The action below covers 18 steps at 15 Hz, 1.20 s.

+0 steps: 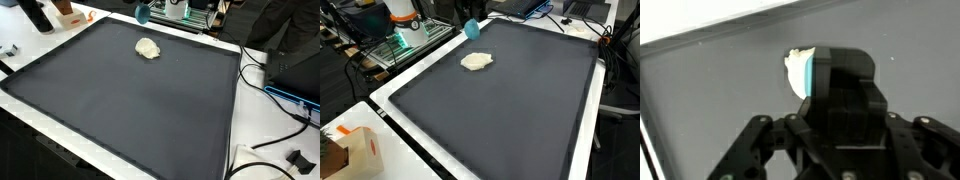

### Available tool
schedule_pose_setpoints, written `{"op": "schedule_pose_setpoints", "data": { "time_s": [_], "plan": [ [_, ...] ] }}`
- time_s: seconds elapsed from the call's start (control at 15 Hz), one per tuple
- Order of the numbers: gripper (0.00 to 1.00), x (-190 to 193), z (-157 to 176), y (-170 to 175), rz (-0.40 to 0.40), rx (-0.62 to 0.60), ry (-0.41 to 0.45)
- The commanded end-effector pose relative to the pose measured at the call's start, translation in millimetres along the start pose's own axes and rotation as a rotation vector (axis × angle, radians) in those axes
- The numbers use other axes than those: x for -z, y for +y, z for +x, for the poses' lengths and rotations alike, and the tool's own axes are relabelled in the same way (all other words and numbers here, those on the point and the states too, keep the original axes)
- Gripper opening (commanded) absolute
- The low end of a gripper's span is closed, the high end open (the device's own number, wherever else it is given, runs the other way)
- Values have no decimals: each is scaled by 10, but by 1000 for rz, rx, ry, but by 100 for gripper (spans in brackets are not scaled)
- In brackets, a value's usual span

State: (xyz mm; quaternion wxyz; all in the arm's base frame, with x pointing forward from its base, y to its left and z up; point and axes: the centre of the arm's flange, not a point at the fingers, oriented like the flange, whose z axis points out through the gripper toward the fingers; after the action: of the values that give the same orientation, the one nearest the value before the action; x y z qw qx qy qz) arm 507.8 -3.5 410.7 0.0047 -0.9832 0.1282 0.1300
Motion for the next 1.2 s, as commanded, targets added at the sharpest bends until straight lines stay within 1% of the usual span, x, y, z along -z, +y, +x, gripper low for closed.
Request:
{"op": "schedule_pose_setpoints", "data": {
  "time_s": [0.0, 0.27, 0.67, 0.87, 1.13],
  "plan": [
    [25, -119, -23, -129, -191, -39, 61],
    [25, -259, 31, -226, -394, -121, 119],
    [25, -538, 177, -192, -642, -301, 241],
    [25, -722, 247, -148, -727, -370, 268],
    [25, -994, 341, -73, -808, -459, 246]
  ]
}}
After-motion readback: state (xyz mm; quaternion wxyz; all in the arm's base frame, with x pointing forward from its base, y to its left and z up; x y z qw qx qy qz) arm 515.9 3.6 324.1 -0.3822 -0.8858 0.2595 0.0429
